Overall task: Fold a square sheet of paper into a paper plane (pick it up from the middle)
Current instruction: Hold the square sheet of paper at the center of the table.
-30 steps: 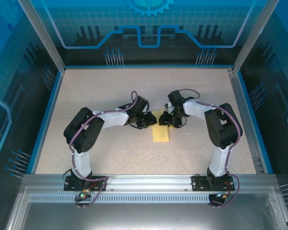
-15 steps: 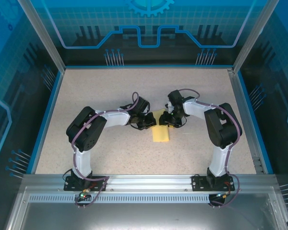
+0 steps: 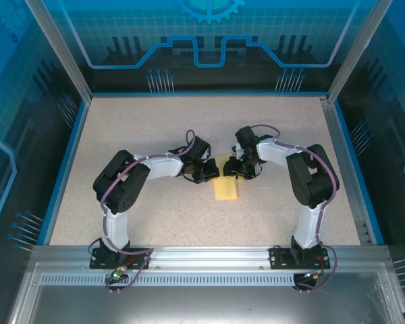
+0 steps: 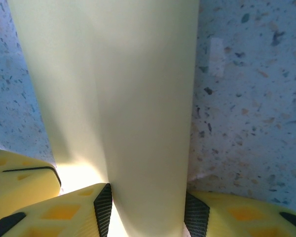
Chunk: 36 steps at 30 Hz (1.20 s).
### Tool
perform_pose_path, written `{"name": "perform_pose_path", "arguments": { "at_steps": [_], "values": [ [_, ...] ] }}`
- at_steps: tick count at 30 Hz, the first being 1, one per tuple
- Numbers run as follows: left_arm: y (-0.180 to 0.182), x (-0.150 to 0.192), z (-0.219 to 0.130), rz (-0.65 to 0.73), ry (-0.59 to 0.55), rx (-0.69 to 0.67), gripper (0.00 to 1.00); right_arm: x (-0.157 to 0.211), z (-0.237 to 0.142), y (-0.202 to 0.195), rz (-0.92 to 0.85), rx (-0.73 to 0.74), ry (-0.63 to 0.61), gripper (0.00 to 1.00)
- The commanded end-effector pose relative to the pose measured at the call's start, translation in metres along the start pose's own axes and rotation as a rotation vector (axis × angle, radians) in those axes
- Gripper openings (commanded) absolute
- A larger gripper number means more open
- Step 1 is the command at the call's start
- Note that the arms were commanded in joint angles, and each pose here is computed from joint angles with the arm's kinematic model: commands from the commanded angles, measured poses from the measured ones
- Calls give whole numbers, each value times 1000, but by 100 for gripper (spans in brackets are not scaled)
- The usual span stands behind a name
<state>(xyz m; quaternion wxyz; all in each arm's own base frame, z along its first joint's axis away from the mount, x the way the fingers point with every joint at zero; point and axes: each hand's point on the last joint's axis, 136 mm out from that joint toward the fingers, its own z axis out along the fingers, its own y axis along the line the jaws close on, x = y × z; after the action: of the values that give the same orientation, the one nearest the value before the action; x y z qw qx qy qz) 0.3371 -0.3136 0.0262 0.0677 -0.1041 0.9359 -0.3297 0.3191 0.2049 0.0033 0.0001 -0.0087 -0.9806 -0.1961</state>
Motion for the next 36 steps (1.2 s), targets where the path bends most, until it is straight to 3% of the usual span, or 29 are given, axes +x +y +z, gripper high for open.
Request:
{"name": "perform_pose_path", "arguments": {
  "at_steps": [1,36],
  "values": [
    [-3,5,-3,25,11,-11,7,36,75,-45,-9,150,120,50],
    [12,10,2,16,31,-60,3,38,85,-51,-23,194,146,49]
  ]
}}
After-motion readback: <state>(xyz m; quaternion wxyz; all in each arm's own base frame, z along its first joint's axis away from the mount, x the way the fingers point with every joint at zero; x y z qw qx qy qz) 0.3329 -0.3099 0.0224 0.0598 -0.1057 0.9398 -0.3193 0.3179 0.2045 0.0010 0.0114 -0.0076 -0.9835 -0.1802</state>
